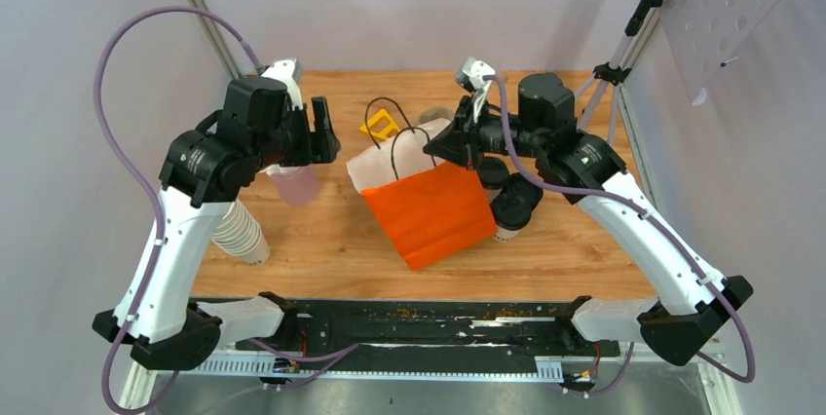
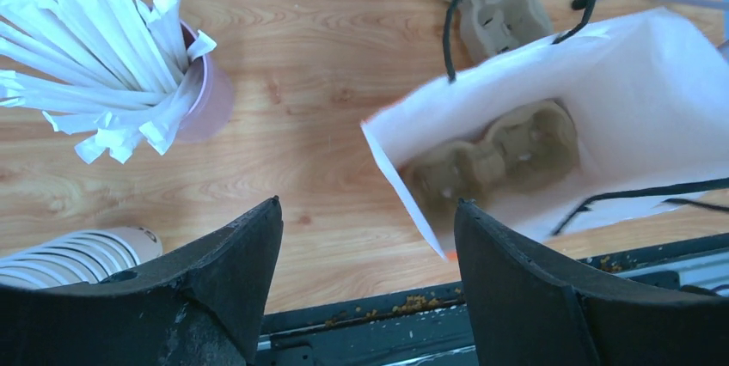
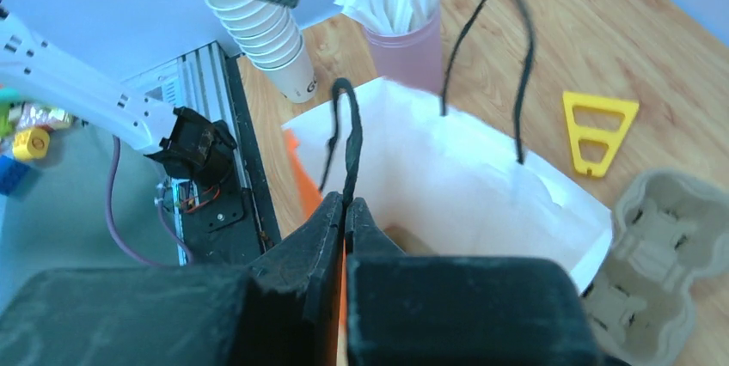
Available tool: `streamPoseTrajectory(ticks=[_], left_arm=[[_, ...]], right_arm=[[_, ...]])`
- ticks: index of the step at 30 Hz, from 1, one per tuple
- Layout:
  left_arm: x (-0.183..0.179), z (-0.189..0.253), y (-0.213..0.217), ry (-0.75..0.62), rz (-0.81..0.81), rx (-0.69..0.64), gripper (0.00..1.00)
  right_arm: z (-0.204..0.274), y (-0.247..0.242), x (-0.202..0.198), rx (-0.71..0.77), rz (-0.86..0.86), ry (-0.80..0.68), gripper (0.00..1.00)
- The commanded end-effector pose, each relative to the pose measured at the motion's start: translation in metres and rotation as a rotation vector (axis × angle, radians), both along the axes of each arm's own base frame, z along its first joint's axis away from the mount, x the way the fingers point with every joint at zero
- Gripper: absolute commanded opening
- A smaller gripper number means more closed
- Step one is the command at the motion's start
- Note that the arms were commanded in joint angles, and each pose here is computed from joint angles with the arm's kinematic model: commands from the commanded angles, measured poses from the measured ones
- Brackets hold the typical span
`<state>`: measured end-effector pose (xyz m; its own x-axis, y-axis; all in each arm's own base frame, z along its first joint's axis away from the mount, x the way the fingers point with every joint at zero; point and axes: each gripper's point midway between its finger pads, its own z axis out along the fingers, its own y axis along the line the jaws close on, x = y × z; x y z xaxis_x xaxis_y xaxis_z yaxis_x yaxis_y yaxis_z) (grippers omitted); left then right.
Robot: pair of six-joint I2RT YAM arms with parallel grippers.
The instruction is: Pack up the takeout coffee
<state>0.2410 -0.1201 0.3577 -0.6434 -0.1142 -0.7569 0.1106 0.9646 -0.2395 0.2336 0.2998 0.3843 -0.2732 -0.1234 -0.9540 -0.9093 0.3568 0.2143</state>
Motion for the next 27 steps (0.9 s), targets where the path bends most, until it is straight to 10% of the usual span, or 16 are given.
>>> streamPoseTrajectory(ticks=[1,27], left_arm=[[-0.006,0.017,0.003,-0.015,0.029,-0.046,0.79],[0.0,-0.043,-0.049,0.042,-0.132,-0.22,0.7]], right_arm=[[0.007,0.014,-0.012,-0.003,0.119,-0.167,0.0],[-0.035,0.022,-0.097,0.058,0.319,-0.211,0.0]])
